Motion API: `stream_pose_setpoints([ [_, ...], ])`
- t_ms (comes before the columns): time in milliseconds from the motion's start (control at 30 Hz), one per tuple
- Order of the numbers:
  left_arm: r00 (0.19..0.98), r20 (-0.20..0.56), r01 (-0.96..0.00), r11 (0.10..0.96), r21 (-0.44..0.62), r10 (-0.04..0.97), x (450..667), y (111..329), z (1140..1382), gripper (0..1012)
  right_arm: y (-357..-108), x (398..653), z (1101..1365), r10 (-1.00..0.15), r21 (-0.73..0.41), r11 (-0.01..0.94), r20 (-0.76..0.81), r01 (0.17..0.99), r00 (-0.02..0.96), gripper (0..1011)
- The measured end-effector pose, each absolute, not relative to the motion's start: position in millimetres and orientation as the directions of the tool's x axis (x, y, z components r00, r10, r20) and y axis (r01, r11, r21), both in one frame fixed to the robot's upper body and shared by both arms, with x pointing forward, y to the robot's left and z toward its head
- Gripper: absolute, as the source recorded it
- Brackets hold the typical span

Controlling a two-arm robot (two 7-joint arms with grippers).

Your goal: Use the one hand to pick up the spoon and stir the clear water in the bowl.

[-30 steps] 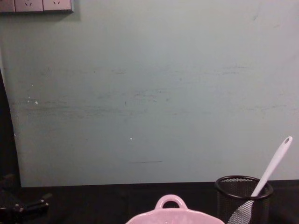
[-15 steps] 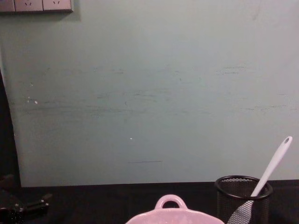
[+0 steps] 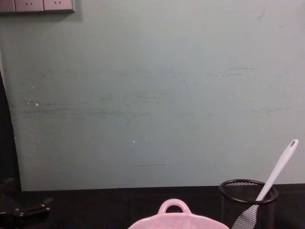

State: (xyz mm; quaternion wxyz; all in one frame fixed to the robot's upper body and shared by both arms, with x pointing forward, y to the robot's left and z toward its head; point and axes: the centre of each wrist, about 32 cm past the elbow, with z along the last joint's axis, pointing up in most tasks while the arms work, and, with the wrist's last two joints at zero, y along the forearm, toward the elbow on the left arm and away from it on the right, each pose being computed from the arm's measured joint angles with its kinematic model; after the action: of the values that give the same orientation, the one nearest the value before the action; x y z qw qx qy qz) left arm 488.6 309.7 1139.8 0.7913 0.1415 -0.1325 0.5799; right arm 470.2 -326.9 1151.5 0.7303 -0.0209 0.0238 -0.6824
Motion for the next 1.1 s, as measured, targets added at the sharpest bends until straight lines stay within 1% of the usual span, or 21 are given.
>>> stream_pose_setpoints([
  [1100, 0.292, 0.374, -0.955, 0.287, 0.07, 0.88, 488.6, 309.7, 1139.8, 1011, -326.9, 469.9, 1151.7, -0.998, -0.063, 0.068, -0.008, 0.996, 0.067, 1003],
])
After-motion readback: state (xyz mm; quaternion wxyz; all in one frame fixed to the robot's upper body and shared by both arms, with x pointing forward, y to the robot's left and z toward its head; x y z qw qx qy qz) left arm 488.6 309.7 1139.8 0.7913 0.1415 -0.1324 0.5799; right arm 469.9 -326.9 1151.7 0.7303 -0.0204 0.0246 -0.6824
